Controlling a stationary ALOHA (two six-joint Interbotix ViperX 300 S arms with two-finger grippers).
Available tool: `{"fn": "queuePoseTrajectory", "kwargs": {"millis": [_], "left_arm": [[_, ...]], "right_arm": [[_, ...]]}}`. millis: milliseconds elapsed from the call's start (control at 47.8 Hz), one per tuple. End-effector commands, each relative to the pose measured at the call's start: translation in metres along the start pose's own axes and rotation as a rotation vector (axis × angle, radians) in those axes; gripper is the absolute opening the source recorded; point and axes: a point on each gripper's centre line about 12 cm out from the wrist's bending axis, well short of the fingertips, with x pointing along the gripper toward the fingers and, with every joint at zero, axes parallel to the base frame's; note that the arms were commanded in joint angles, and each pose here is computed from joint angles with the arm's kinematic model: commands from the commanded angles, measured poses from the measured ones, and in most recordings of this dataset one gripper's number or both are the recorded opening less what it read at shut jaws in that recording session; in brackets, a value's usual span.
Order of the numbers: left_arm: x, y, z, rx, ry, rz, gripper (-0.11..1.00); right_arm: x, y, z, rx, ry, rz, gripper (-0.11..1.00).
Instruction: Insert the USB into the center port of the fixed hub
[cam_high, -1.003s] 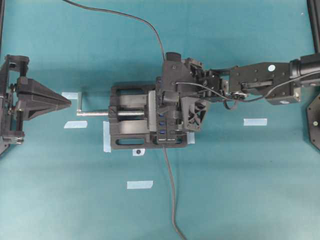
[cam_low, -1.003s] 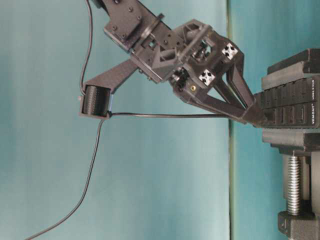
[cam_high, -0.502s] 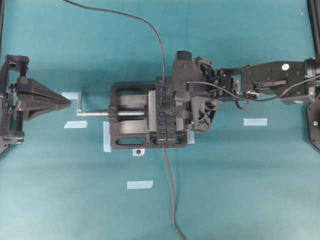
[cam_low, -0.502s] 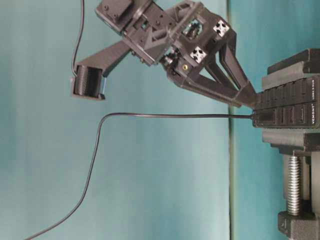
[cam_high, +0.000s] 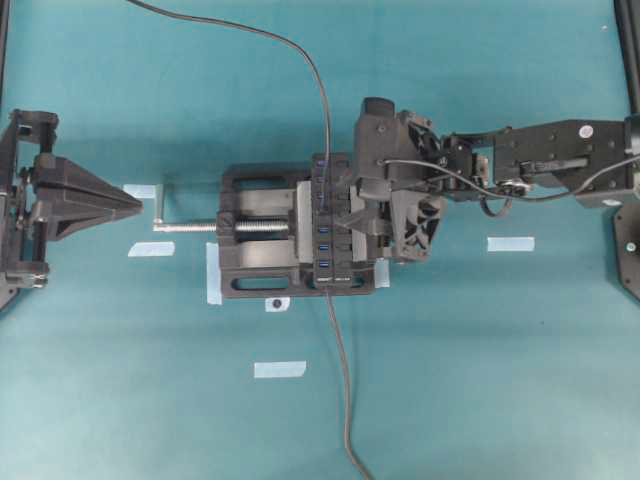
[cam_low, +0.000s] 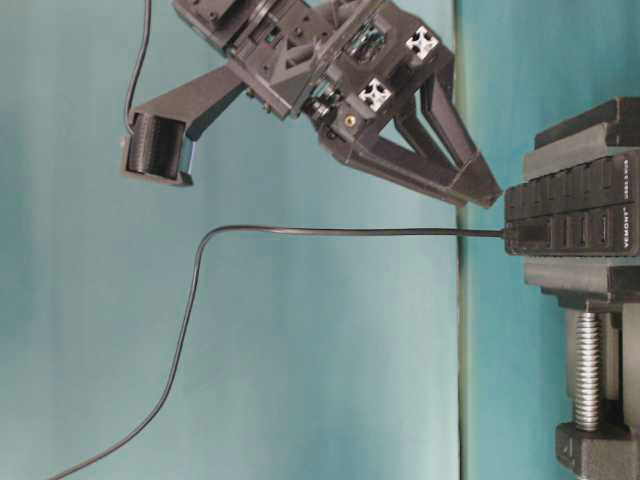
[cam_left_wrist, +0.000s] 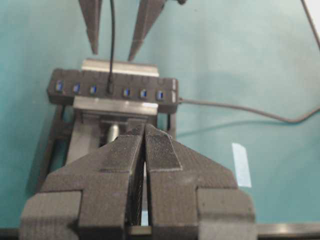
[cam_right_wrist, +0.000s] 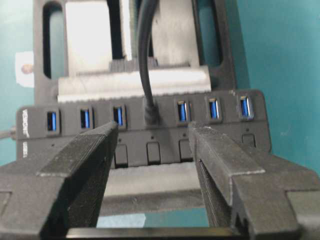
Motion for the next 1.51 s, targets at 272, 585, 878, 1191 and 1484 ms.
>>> {"fn": "queuePoseTrajectory", "kwargs": {"millis": [272, 585, 878, 1191, 1484], "left_arm": [[0.001, -0.001, 0.007, 0.000, -0.020, -0.002, 0.00], [0.001, 0.000, 0.007, 0.000, -0.020, 0.000, 0.00], [0.001, -0.001, 0.007, 0.000, -0.020, -0.002, 0.00], [0.001, -0.001, 0.006, 0.000, -0.018, -0.002, 0.00], [0.001, -0.001, 0.007, 0.000, -0.020, -0.002, 0.00]], "right_arm": [[-0.011, 0.003, 0.012, -0.002, -0.048, 0.005, 0.66], [-0.011, 0.003, 0.012, -0.002, -0.048, 0.005, 0.66], [-0.014, 0.004, 0.014, -0.004, -0.058, 0.007, 0.66], [-0.019, 0.004, 0.015, -0.004, -0.068, 0.007, 0.66], [-0.022, 0.004, 0.014, -0.004, -0.072, 0.008, 0.66]]}}
